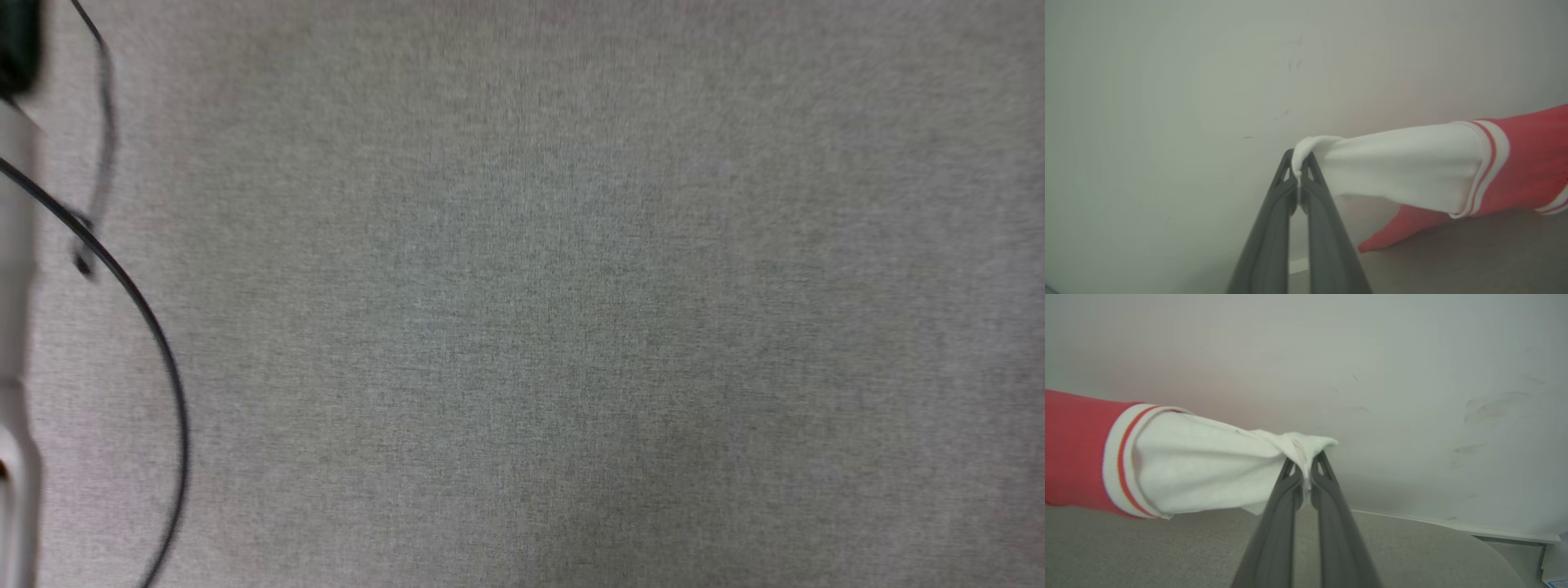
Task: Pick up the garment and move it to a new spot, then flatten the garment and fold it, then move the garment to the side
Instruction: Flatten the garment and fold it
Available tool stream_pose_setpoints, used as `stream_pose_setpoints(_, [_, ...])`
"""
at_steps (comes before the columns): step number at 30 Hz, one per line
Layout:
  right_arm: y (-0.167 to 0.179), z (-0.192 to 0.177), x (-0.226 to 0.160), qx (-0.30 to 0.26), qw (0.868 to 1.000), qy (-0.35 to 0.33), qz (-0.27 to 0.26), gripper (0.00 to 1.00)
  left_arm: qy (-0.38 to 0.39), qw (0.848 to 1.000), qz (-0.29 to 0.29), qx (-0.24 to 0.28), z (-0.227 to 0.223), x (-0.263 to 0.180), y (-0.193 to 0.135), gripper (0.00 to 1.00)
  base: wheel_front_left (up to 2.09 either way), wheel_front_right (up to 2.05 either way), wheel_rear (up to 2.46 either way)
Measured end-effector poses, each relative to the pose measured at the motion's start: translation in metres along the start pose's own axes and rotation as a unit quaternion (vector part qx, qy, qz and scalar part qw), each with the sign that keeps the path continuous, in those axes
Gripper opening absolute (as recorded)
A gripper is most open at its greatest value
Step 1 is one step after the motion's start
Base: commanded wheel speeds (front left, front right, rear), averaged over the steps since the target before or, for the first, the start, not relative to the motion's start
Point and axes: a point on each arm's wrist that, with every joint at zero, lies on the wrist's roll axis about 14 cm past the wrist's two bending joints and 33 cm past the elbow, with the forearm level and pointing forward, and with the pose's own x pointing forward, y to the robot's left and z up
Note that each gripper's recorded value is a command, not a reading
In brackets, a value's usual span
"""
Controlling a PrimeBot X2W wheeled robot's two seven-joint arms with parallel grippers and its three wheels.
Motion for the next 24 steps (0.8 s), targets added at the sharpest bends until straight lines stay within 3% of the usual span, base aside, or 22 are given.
stream_pose_setpoints(10, [0.0,-0.074,-0.082,0.038,0.993,0.112,0.007,0.0,0.122,0.991,-0.011,-0.055,-0.062,-0.107,-0.03,0.0,0.0,0.0,0.0])
stream_pose_setpoints(24, [-0.007,-0.136,-0.21,0.121,0.957,0.263,0.008,0.0,0.291,0.951,-0.023,-0.1,-0.088,-0.254,-0.052,0.0,0.0,0.0,0.0])
